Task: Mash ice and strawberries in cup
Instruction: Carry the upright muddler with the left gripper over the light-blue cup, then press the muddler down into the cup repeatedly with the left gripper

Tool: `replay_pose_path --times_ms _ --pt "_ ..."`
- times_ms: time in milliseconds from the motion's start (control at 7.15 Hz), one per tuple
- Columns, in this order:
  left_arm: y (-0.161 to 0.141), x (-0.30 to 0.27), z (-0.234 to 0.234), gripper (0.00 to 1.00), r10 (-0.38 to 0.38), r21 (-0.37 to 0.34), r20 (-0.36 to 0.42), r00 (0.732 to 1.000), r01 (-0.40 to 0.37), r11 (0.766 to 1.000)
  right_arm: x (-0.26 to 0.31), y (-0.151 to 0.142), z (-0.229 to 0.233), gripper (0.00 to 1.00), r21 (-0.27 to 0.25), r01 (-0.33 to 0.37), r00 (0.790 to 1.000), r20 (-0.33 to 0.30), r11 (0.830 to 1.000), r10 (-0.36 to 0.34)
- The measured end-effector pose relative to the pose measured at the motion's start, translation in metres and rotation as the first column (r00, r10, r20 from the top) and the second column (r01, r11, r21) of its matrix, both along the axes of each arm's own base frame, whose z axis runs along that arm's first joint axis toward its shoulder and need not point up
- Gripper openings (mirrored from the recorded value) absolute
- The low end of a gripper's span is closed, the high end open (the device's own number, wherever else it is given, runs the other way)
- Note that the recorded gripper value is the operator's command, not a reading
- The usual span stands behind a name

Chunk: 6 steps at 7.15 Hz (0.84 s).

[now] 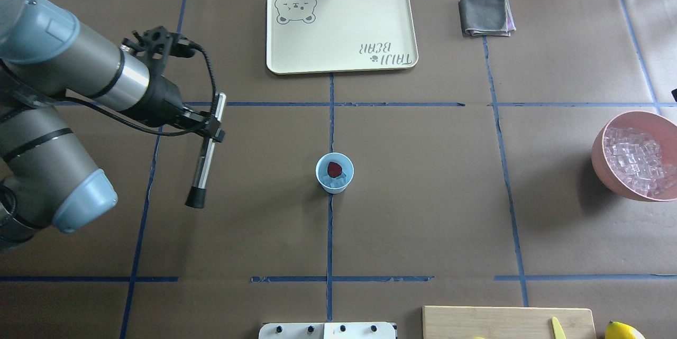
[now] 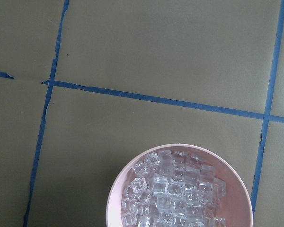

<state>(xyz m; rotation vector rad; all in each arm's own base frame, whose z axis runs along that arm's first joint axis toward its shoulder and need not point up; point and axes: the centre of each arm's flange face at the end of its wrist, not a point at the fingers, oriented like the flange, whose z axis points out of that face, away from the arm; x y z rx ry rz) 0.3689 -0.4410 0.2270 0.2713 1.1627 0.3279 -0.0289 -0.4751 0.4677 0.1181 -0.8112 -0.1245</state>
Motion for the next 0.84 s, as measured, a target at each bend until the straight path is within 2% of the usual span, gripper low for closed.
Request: replay_pose_path --times_ms 140,280,419,559,699,839 --pt "0.015 0.013 -0.049 0.05 0.002 0.091 -0.073 0.997 0.005 0.996 0.0 0.0 0.0 0.99 -0.002 0.0 1.0 0.0 1.0 0.0" --pt "0.022 0.014 -0.085 0.03 -0.032 0.198 -0.166 0.986 0.065 0.978 0.0 0.0 0.001 0.99 -0.003 0.0 1.0 0.001 1.0 0.0" --pt "0.03 0.018 -0.106 0.03 -0.096 0.296 -0.272 0.958 0.178 0.939 0.0 0.001 0.001 0.99 -0.004 -0.001 1.0 0.001 1.0 0.001" --pt "0.045 0.031 -0.117 0.03 -0.175 0.364 -0.359 0.917 0.311 0.878 0.0 0.001 0.0 0.99 -0.005 -0.002 1.0 0.001 1.0 0.002" --pt "0.068 0.053 -0.123 0.03 -0.259 0.424 -0.42 0.87 0.44 0.791 0.0 0.001 0.0 0.99 -0.005 -0.003 1.0 0.002 1.0 0.003" --pt "0.093 0.075 -0.124 0.03 -0.342 0.466 -0.468 0.815 0.557 0.688 0.0 0.0 -0.001 0.99 -0.005 -0.004 1.0 0.002 1.0 0.004"
